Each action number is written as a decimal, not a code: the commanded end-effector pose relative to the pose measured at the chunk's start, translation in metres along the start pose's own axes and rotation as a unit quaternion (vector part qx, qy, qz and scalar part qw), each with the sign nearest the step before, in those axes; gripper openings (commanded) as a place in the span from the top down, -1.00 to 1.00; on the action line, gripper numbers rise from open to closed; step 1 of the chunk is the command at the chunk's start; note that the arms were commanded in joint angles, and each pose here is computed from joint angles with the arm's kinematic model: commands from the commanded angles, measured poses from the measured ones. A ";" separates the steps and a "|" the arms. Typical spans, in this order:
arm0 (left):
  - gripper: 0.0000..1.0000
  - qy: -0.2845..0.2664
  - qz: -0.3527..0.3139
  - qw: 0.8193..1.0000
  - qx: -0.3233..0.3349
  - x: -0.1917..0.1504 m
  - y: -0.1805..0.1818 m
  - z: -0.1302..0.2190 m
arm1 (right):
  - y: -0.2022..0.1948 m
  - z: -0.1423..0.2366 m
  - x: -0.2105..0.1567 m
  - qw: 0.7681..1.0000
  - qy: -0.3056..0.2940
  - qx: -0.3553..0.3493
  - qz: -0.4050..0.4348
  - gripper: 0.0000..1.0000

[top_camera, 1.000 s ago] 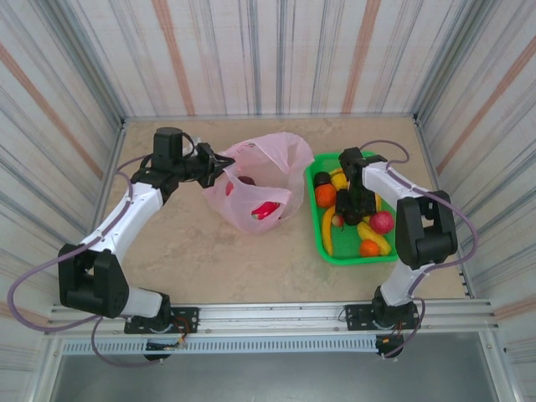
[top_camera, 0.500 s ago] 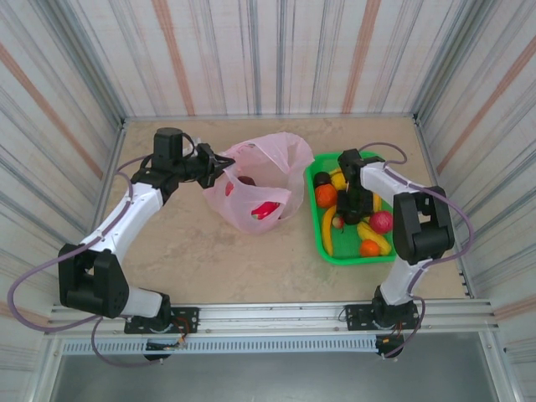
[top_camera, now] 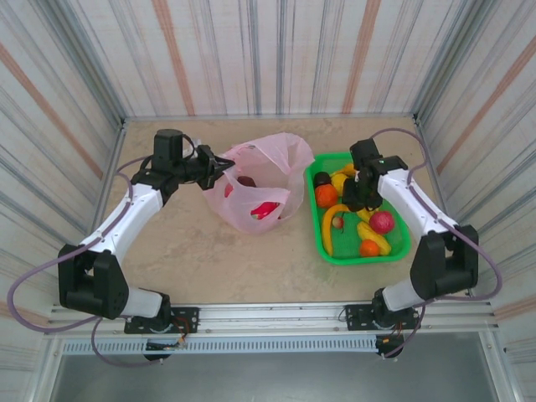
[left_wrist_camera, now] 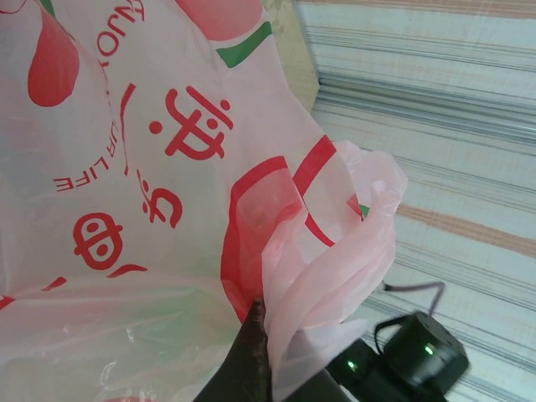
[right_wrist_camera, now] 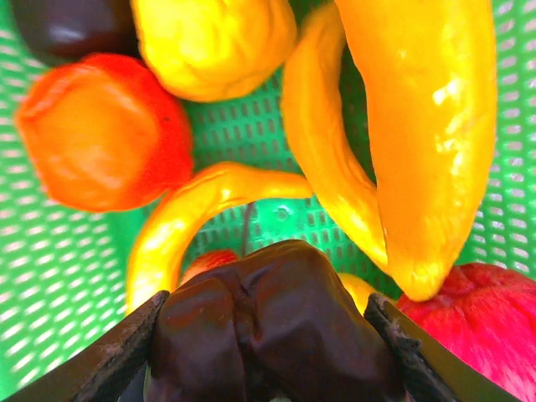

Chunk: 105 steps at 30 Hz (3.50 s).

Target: Place the fake fruits into the plastic bag and tie a complex knot

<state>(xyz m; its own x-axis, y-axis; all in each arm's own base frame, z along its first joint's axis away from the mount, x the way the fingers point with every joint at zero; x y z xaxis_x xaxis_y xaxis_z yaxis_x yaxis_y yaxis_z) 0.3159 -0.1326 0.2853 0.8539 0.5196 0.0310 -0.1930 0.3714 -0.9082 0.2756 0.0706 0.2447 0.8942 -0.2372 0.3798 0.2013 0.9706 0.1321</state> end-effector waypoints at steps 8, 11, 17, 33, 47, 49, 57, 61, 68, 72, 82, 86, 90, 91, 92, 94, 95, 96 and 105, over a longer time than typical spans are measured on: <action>1.00 0.009 -0.013 1.000 -0.005 -0.007 -0.001 0.002 | 0.091 0.103 0.010 0.962 -0.095 0.254 0.035 0.04; 1.00 0.011 -0.017 1.000 -0.004 -0.008 -0.001 0.002 | 0.131 0.110 0.011 0.944 -0.101 0.306 0.066 0.05; 1.00 0.004 -0.016 1.000 -0.006 -0.008 -0.003 0.004 | 0.204 0.092 0.007 0.925 -0.098 0.349 0.111 0.04; 1.00 -0.014 -0.001 1.000 -0.003 -0.001 0.008 0.016 | 0.264 -0.031 0.000 0.937 -0.078 0.318 0.117 -0.01; 1.00 -0.017 0.002 1.000 0.000 0.001 0.010 0.017 | 0.266 -0.050 -0.001 0.943 -0.047 0.307 0.118 -0.54; 1.00 -0.016 0.004 1.000 0.001 0.001 0.011 0.016 | 0.264 -0.047 -0.001 0.942 -0.048 0.309 0.119 -0.55; 1.00 -0.017 0.004 1.000 0.003 0.001 0.011 0.016 | 0.256 -0.032 -0.001 0.942 -0.059 0.308 0.119 -0.54; 1.00 -0.016 0.003 1.000 0.003 0.001 0.011 0.017 | 0.252 -0.027 -0.002 0.943 -0.062 0.306 0.119 -0.54; 1.00 -0.015 0.002 1.000 0.007 0.001 0.013 0.016 | 0.246 -0.017 -0.006 0.943 -0.059 0.306 0.118 -0.55; 1.00 -0.013 0.003 1.000 0.010 0.001 0.017 0.014 | 0.242 -0.003 -0.006 0.941 -0.053 0.315 0.112 -0.66; 1.00 -0.014 0.003 1.000 0.012 0.000 0.022 0.013 | 0.222 0.044 -0.011 0.932 -0.051 0.345 0.100 -0.90; 1.00 -0.015 0.004 1.000 0.013 -0.001 0.024 0.014 | 0.210 0.069 -0.012 0.926 -0.054 0.359 0.104 -0.91; 1.00 -0.019 0.006 1.000 0.013 -0.001 0.025 0.015 | 0.187 0.098 -0.011 0.925 -0.074 0.359 0.098 -0.92; 1.00 -0.019 0.006 1.000 0.014 -0.002 0.025 0.015 | 0.179 0.103 -0.010 0.926 -0.080 0.358 0.094 -0.93; 1.00 -0.020 0.006 1.000 0.013 -0.002 0.025 0.016 | 0.170 0.109 -0.010 0.926 -0.084 0.356 0.091 -0.93; 1.00 -0.020 0.005 1.000 0.013 -0.002 0.025 0.016 | 0.154 0.117 -0.009 0.928 -0.089 0.352 0.080 -0.94; 1.00 -0.020 0.004 1.000 0.012 -0.002 0.024 0.017 | 0.146 0.120 -0.009 0.931 -0.088 0.347 0.076 -0.93; 1.00 -0.021 0.005 1.000 0.012 -0.002 0.024 0.017 | 0.137 0.123 -0.010 0.933 -0.086 0.342 0.073 -0.93; 1.00 -0.025 0.002 1.000 0.010 -0.003 0.027 0.023 | 0.053 0.118 -0.025 0.973 -0.064 0.218 0.028 -0.91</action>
<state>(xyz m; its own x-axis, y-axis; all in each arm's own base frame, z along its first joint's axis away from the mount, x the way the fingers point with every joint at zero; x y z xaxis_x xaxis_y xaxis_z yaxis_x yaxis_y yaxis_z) 0.3042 -0.1112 0.2641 0.8275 0.5614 0.0081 -0.2457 0.3751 -0.8938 0.2321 0.1487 0.3749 0.7838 -0.2388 0.5732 -0.1652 0.8097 0.5631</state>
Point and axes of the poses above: each hand's point on the last joint's axis, 136 mm out from that joint toward the fingers, its own z axis back along the fingers, its own y axis along the line the jaws close on, x = y × z, the point moved 9 cm from there along z, back along the fingers, and after that the axes turned 7 degrees about -z, right-handed, at the moved point
